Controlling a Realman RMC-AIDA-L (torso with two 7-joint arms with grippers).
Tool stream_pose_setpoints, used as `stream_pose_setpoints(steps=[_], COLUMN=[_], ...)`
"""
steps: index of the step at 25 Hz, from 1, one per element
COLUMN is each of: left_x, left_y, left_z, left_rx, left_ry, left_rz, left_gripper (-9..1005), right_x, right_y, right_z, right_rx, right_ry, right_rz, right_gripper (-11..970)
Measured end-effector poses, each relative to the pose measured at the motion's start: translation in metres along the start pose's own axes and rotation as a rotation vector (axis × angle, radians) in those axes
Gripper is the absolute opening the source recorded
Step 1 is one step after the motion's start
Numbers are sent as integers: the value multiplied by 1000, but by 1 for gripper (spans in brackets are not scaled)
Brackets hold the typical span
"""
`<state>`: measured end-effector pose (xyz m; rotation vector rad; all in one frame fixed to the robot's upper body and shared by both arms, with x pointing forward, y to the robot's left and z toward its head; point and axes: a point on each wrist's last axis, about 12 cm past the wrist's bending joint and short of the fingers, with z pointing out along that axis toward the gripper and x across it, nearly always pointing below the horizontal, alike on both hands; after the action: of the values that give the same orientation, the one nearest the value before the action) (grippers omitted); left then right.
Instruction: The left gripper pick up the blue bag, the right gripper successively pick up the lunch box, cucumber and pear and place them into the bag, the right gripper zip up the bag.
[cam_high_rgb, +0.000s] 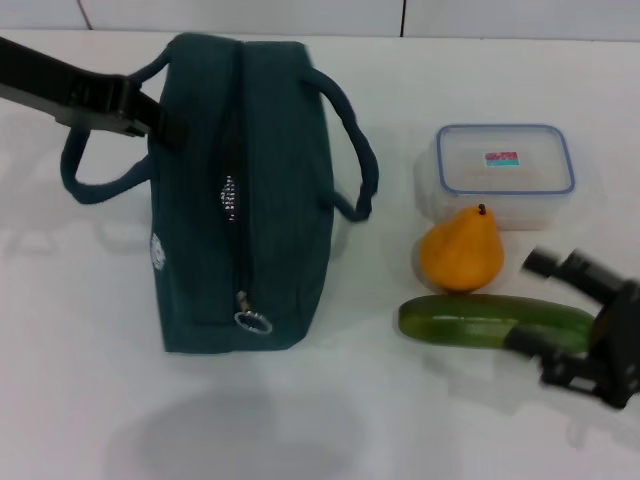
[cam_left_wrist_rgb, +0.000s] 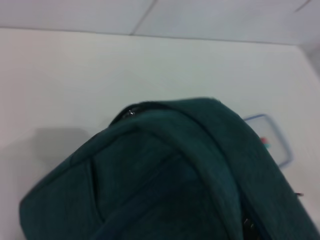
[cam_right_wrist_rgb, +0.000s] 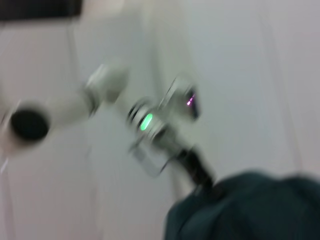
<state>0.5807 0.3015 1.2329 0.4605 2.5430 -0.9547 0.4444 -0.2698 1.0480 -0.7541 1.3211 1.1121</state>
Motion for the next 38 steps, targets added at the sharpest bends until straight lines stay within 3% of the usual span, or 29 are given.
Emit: stream_pose_setpoints(steps=[3,10,18,28,38], left_x=[-1,2,1,-1,-2], left_y=[-3,-5,-6,-7,-8], left_z=[-5,-10,-12,-11,-12], left_rx=[32,76,87,87,84], left_ry=[-8,-10,-9,-10,-15], left_rz=[2,8,13,24,29], left_gripper=[47,42,41,41,40], right_x=[-7,-12,11,23,22], right_y=[1,-6,-28,-58,-86], right_z=[-6,-40,-47,-24,11], right_rx=[81,390,586,683,724], right_ry=[-134,-470,-473,-400,-306], right_rz=[73,442,856,1028,1077], right_gripper=[806,802,798,792,786])
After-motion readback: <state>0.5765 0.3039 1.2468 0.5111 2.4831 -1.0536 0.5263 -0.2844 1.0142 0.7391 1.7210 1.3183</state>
